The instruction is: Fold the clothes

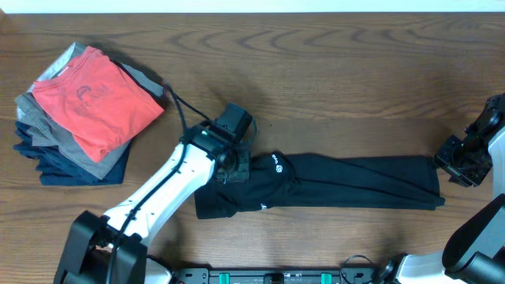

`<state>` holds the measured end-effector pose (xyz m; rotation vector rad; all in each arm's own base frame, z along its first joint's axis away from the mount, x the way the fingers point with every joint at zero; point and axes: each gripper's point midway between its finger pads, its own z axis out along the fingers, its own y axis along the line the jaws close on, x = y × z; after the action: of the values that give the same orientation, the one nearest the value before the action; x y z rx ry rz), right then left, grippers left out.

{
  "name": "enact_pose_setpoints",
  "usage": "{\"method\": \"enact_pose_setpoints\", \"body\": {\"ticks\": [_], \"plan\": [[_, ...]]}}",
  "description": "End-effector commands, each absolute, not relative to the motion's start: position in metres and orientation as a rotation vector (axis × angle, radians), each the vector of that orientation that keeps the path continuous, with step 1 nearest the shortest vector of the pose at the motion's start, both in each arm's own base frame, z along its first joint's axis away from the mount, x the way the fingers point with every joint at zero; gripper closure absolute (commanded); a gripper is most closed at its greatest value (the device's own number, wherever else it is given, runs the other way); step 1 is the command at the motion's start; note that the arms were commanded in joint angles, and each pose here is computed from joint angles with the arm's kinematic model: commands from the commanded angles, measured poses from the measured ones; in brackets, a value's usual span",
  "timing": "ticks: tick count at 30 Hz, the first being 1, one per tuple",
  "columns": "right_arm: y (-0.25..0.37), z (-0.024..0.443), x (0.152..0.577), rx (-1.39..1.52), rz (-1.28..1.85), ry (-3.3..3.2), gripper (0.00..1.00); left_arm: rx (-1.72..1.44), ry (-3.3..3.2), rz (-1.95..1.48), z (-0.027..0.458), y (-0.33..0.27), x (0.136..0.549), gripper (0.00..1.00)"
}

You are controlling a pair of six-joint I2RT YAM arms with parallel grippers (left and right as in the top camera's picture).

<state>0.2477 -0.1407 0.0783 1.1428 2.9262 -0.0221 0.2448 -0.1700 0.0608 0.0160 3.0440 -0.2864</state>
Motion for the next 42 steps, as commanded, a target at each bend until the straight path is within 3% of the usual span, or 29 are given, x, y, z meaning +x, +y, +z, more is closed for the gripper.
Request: {"method": "enact_pose_setpoints", "body": {"ticks": [1,7,18,20,23,28,34,42], "plan": [[-0.141,0.078,0.245,1.142,-0.015,2.931,0.55,0.013,3.069,-0.265,0.047,-0.167,0.239,0.70],[-0.141,0.078,0.241,1.118,-0.026,2.957,0.54,-0.052,3.061,-0.124,0.024,-0.146,0.235,0.69],[-0.139,0.049,0.226,1.002,-0.076,3.028,0.28,-0.210,3.048,-0.076,0.010,-0.124,0.243,0.69],[-0.138,0.034,0.222,0.969,-0.077,3.034,0.25,-0.217,3.060,-0.100,0.010,-0.126,0.241,0.60],[-0.135,0.015,0.217,0.884,-0.078,3.050,0.26,-0.208,3.075,-0.140,0.013,-0.129,0.240,0.48],[-0.133,0.003,0.215,0.853,-0.079,3.043,0.28,-0.258,3.070,-0.137,0.031,-0.120,0.244,0.39],[-0.130,-0.005,0.211,0.837,-0.075,3.046,0.32,-0.344,3.020,-0.193,0.060,-0.107,0.248,0.34],[-0.111,-0.009,0.229,0.748,0.130,2.990,0.46,-0.349,2.945,-0.239,0.081,-0.104,0.251,0.29]]}}
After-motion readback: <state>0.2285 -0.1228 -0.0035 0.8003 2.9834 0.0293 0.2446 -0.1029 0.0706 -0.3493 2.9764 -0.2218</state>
